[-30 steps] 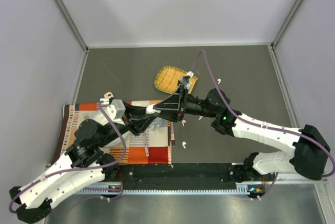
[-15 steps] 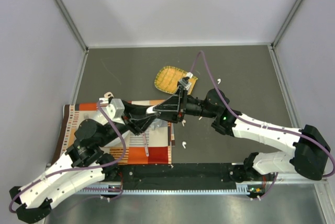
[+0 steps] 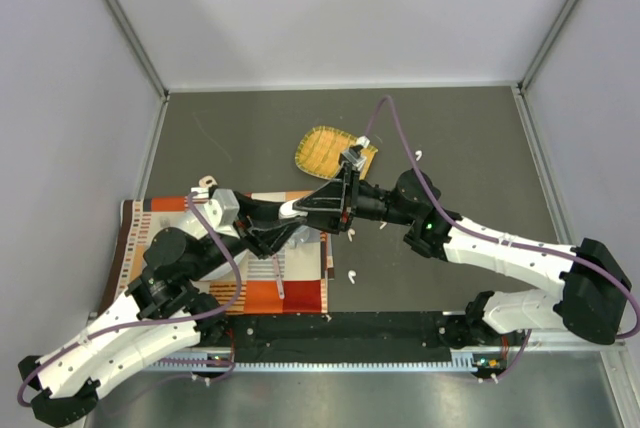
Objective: Insert the wireless bluetooth earbuds into the charging case
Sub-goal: Pass from the right arm to the left, then open the charging case.
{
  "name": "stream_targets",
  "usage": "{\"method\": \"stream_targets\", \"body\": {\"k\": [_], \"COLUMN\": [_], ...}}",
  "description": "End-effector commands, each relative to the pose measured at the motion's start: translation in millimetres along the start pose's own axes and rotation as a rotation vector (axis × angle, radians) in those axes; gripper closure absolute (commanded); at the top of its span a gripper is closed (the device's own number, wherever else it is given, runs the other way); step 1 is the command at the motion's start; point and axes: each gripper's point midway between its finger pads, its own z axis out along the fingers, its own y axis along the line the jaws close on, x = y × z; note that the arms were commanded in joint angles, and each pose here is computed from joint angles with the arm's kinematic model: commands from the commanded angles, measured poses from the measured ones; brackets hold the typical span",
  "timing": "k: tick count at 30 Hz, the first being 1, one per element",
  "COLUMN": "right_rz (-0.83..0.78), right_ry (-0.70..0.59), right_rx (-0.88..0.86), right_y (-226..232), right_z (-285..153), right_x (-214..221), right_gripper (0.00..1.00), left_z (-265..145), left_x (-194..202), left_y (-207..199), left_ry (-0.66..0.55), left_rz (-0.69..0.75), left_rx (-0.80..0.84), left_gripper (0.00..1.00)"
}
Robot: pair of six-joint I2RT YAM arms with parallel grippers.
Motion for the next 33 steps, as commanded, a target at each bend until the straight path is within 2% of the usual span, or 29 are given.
{"method": "stream_targets", "body": {"k": [1,6,10,11,14,17,19,20,21,22,25,28,30,32,33], "right_rz": [-0.022,-0.020,-0.015,-0.017,-0.018,-0.027,-0.045,-0.049,-0.079,-0.096,-0.179,-0.301,-0.430,-0.549,-0.641], "right_ry": [0.006,0.008,0.010,0.009,0.006,-0.001,-0.012,-0.017,-0.023,-0.029,-0.063,-0.131,-0.165,-0.179,-0.157], "right_rx": [-0.072,-0.073,-0.070,-0.068,-0.055,-0.005,0.005,0.016,0.017,0.029,0.082,0.146,0.197,0.177,0.219], "right_y": [16.9,17.0,14.8,13.3,10.6,1.4,0.5,-0.2,-0.2,-1.8,-2.5,2.5,6.0,30.6,24.9], "right_z": [-2.7,-2.6,-2.5,-3.0,-3.2,-3.7,-4.1,-5.1,-5.4,-6.1,-12.8,-25.2,-33.5,-42.4,-47.3], "right_x": [1.7,1.9,1.9,1.6,1.7,0.9,-0.6,-1.3,-2.1,-3.2,-8.5,-17.7,-24.0,-21.8,-21.7], "right_gripper": [0.87,0.87,0.87,0.86,0.82,0.80,0.73,0.60,0.53,0.43,0.29,0.19,0.18,0.18,0.18], "left_z": [2.5,3.1,3.9,4.5,4.6,3.3,2.2,1.7,0.3,-0.2,-2.7,-6.7,-10.1,-12.5,-15.4], "left_x": [-8.5,-11.7,-10.8,-10.2,-10.5,-12.4,-13.4,-13.5,-15.6,-15.4,-14.6,-14.0,-11.8,-10.2,-12.8], "left_y": [-0.5,0.6,0.7,0.6,-0.3,-0.4,-0.6,-0.6,-1.1,-1.2,-1.6,-1.9,-2.2,-0.7,-1.4], "left_ry": [-0.037,-0.049,-0.049,-0.047,-0.049,-0.062,-0.066,-0.068,-0.075,-0.075,-0.074,-0.072,-0.069,-0.069,-0.082], "left_rz": [0.007,0.012,0.012,0.013,0.012,0.014,0.018,0.019,0.024,0.023,0.026,0.026,0.029,0.030,0.034], "left_rx": [0.004,-0.002,-0.002,0.001,0.006,0.005,0.006,0.006,0.007,0.007,0.008,0.008,0.009,0.000,0.002], "left_gripper": [0.59,0.65,0.77,0.83,0.94,1.00,1.00,1.00,1.00,1.00,1.00,1.00,1.00,1.00,1.00]}}
